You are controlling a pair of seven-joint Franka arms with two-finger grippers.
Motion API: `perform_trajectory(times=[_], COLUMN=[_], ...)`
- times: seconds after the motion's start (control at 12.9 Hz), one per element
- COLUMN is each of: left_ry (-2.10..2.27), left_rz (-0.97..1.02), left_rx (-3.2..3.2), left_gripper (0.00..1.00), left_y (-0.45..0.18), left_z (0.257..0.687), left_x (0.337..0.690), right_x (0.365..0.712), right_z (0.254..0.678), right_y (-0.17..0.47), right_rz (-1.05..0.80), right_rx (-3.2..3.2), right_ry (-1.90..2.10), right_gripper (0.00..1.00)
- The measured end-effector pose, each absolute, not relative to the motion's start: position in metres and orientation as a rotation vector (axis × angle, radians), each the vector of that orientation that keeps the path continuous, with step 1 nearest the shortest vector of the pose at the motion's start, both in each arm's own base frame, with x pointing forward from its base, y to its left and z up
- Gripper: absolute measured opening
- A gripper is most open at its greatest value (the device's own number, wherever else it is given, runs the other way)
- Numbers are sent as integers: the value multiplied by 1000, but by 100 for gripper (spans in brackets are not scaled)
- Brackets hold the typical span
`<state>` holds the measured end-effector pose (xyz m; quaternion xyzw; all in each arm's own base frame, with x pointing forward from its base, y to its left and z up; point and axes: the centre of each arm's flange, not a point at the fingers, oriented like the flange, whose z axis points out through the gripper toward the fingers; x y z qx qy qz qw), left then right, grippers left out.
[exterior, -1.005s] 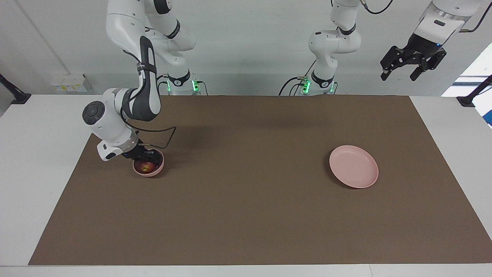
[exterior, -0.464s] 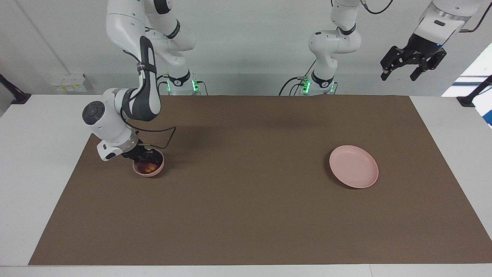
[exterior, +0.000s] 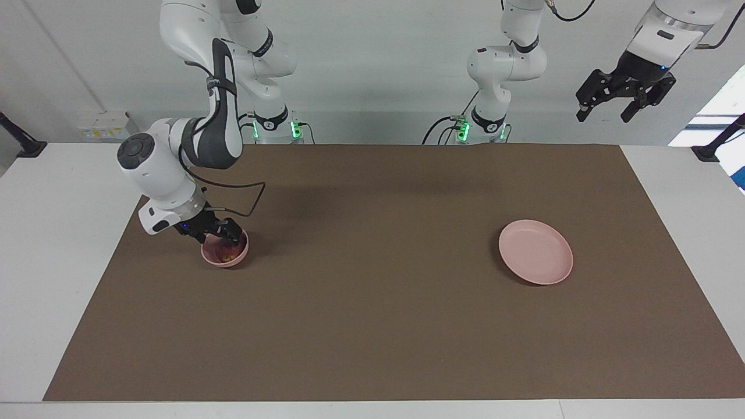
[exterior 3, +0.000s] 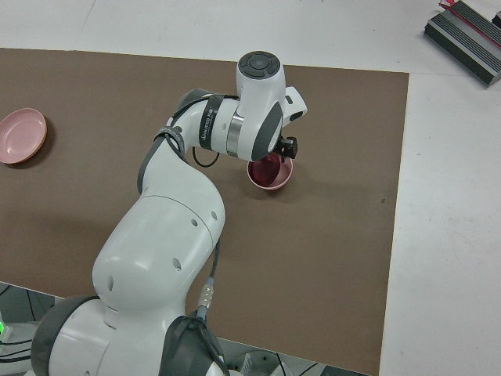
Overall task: Move apple from plate to bowl
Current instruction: 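Lower the apple into the small pink cup with the right gripper, then open the right gripper and retract it away from the cup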
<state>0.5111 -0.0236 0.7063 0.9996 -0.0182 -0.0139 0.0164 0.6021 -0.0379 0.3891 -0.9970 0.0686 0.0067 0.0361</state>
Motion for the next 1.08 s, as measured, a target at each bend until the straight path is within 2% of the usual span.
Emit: perform_trajectory(times=[0.31,0.85,1.08], left_ry=[-57,-56,-56], left_rz=[-43,-44,-44], left_rx=[3108,3108,3108], left_gripper=[100,100,100], left_y=[-24,-24,-24], left_z=[706,706,706], left_x=[511,511,511], right_x=[590,538,526], right_z=[443,585,643], right_y=[-17,12,10], right_rz=[-7,-104,-107], right_rx=[-3110,-3138,-3160], right_ry=[198,209,212], right_gripper=[100,100,100])
